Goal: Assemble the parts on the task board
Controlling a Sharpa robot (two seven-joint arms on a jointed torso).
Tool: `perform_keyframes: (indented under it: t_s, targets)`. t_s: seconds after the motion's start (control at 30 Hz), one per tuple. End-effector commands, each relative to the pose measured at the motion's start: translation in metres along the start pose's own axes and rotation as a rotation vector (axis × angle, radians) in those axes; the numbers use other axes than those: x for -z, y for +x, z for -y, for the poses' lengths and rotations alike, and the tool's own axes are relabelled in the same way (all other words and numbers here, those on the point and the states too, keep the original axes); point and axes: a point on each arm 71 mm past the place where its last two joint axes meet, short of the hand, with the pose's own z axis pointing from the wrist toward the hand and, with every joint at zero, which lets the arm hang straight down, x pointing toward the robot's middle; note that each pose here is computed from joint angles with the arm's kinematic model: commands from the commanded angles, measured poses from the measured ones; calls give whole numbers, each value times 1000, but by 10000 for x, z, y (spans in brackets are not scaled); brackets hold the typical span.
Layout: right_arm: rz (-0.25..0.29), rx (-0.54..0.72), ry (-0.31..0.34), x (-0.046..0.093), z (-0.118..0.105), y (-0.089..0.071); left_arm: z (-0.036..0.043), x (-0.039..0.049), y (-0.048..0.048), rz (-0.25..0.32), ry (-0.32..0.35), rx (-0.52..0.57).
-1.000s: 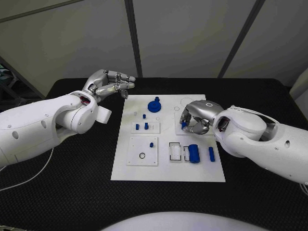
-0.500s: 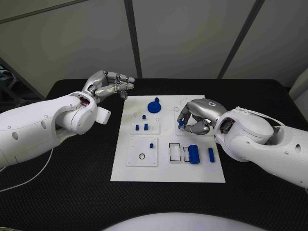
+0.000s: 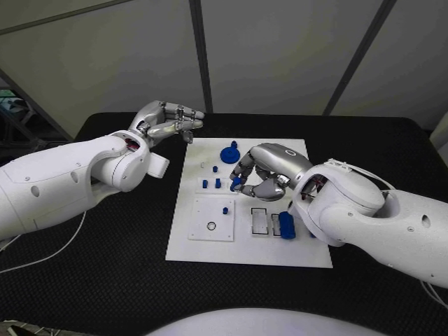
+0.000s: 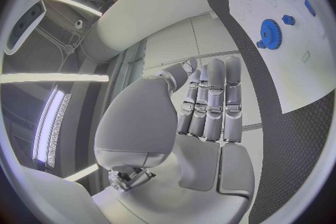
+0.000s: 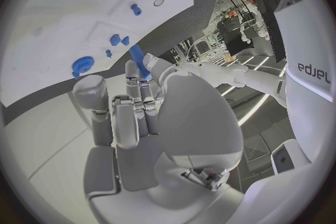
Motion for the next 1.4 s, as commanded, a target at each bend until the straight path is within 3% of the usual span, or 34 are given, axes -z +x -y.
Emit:
perform_keyframes:
  t_s: [0.03, 0.37, 0.57, 1.4]
  targets:
    - [17, -46, -32, -61, -80, 55, 10, -16, 23, -12, 4, 6]
    - [-87, -49, -77, -158, -249, 524, 13, -44, 76, -23, 7, 12]
    - [-124, -32, -87, -178, -269, 674, 12, -56, 96, -28, 8, 14]
    - [-205, 23, -95, -183, -258, 805, 9, -63, 102, -30, 7, 15]
